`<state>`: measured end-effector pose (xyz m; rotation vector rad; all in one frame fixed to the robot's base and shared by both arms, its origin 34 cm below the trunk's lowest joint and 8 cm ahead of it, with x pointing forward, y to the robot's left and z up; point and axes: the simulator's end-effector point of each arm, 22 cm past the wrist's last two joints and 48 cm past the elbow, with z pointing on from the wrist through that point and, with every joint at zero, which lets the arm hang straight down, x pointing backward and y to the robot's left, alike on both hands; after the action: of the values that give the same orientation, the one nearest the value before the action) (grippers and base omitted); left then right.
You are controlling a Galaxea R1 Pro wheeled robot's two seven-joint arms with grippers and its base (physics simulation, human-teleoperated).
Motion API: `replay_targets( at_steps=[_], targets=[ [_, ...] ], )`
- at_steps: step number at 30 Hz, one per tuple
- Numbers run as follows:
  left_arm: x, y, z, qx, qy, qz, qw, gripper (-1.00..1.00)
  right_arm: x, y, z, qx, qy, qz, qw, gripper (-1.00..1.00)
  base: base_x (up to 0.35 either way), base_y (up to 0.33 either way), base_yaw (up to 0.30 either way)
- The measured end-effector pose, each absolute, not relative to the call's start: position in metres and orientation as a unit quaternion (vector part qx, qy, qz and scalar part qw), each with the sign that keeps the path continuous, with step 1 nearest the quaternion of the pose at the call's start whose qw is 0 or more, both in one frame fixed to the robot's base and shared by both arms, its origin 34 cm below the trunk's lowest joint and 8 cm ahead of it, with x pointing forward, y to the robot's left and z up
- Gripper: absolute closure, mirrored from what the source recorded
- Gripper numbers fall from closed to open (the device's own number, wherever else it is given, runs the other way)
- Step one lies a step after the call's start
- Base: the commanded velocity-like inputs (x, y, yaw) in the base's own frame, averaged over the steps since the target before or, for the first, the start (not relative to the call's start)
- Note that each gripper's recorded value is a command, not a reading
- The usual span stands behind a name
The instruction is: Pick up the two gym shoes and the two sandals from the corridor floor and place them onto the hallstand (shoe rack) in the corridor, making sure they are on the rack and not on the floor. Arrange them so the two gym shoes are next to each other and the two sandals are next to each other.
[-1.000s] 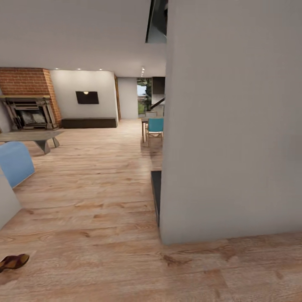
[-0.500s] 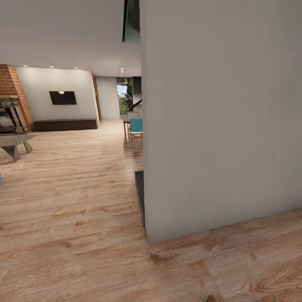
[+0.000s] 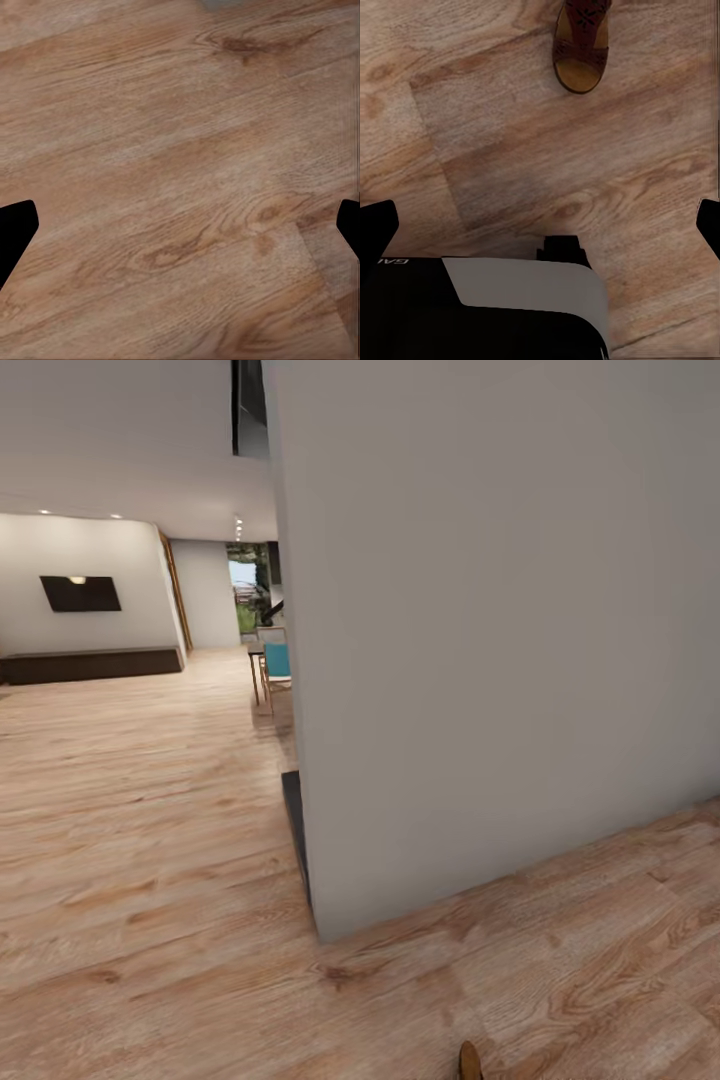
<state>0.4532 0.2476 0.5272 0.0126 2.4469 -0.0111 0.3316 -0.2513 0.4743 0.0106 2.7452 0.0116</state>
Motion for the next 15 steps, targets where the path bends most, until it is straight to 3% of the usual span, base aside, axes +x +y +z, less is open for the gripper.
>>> replay_targets(
  at_steps=[15],
  targets=[
    [0.4532,0.2475,0.5272,0.005,0.94,-0.004,0.34,-1.0,0.3316,-0.2513,0.4743,0.004,0.98,0.004,0.197,-1.0,0.0,0.0,-0.289]
  ],
)
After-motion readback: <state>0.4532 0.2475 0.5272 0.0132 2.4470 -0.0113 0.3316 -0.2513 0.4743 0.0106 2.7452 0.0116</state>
